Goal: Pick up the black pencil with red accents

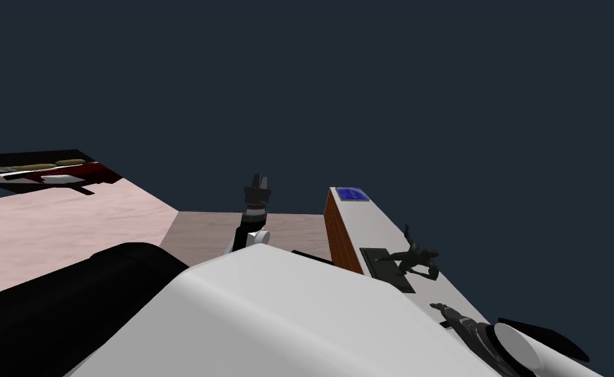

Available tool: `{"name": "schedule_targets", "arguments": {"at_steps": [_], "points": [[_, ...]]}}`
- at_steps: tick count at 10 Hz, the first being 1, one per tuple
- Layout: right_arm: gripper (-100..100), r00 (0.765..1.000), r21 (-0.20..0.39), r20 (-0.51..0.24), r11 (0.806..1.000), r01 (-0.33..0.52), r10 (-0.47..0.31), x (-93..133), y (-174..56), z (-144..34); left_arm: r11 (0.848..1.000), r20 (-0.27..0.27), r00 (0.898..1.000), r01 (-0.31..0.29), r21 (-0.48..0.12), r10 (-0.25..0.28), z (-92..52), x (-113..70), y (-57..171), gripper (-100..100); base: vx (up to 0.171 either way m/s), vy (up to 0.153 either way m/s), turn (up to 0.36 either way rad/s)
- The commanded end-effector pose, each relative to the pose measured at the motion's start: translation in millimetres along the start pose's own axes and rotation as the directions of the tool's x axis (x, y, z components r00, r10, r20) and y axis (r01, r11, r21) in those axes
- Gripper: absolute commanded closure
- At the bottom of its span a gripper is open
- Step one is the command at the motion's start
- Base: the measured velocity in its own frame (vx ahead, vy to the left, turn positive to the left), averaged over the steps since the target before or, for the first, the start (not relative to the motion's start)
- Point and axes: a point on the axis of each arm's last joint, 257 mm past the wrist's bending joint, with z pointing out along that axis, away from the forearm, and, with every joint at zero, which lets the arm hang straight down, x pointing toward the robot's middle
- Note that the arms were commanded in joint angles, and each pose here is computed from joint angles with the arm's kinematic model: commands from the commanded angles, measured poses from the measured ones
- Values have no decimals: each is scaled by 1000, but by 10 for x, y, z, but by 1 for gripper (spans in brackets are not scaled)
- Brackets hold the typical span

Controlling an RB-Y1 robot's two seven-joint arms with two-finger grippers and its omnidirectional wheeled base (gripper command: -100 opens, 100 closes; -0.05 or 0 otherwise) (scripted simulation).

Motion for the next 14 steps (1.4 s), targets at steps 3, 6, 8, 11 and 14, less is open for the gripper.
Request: {"name": "schedule_targets", "arguments": {"at_steps": [3,6,8,11,14], "points": [[100,1000,-1,1,1000,3,-3,-2,0,1,1000,0,1000,0,0,0,0,0,0,0,10,3,-2],[100,1000,-2,2,1000,3,-3,-11,6,-4,1000,0,1000,0,0,0,0,0,0,0,0,0,0],[100,1000,1,-5,1000,-8,8,12,69,-8,1000,0,1000,0,0,0,0,0,0,0,-28,-12,46],[100,1000,8,-15,1000,-26,26,19,226,-30,1000,0,1000,0,0,0,1,0,0,0,-110,-44,117],[100,998,13,-18,999,-53,53,19,303,-45,1000,0,1000,0,0,0,1,0,0,0,-83,-28,74]]}}
